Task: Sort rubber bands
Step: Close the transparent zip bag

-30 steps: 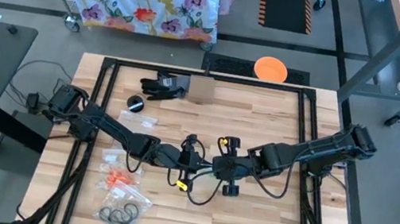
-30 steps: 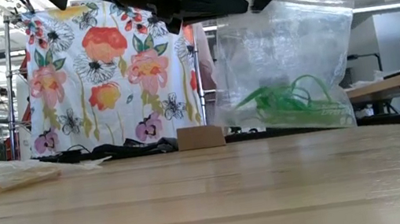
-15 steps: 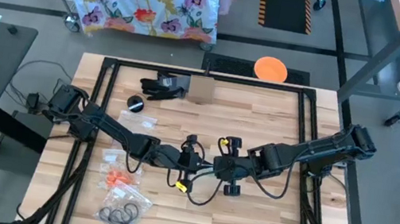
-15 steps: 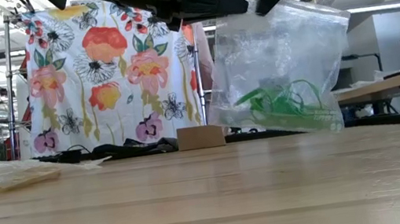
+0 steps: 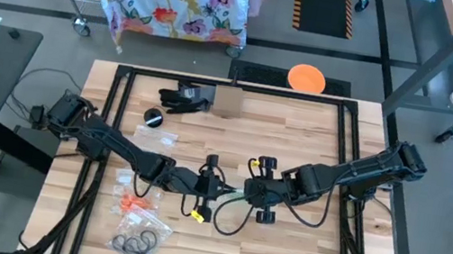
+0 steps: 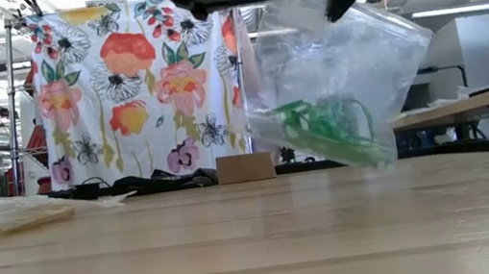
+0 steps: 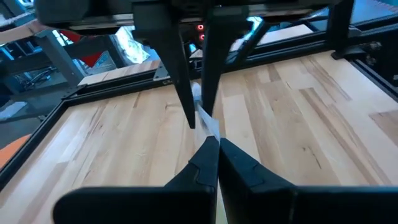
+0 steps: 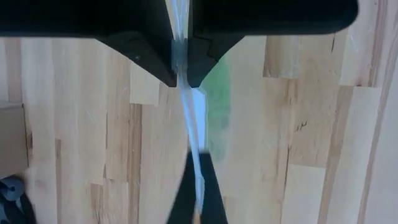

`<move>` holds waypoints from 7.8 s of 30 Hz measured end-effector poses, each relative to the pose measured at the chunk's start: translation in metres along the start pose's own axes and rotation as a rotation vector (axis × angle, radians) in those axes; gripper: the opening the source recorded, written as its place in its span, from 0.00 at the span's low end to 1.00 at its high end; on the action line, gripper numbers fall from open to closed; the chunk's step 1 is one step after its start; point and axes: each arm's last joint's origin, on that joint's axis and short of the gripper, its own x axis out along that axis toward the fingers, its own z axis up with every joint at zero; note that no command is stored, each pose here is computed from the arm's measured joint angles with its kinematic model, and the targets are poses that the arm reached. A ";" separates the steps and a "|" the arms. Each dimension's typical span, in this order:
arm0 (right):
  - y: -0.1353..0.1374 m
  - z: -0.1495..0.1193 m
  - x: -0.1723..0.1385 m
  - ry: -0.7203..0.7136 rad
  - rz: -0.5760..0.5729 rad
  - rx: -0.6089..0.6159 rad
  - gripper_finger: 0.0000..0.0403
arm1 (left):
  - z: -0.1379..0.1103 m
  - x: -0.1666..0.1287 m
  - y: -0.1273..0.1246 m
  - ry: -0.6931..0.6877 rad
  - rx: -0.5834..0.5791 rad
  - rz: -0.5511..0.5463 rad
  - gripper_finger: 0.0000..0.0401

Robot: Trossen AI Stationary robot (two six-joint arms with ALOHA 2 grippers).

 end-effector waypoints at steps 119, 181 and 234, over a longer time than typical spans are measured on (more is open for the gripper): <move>-0.001 -0.006 0.002 0.064 0.007 0.038 0.05 | -0.012 0.036 0.010 -0.056 -0.031 0.041 0.32; -0.001 -0.023 -0.003 0.244 0.010 0.122 0.07 | 0.005 -0.009 -0.008 0.109 0.107 0.163 0.00; -0.005 -0.182 0.061 -0.783 0.069 0.245 0.40 | 0.015 -0.009 -0.005 0.014 -0.006 0.140 0.00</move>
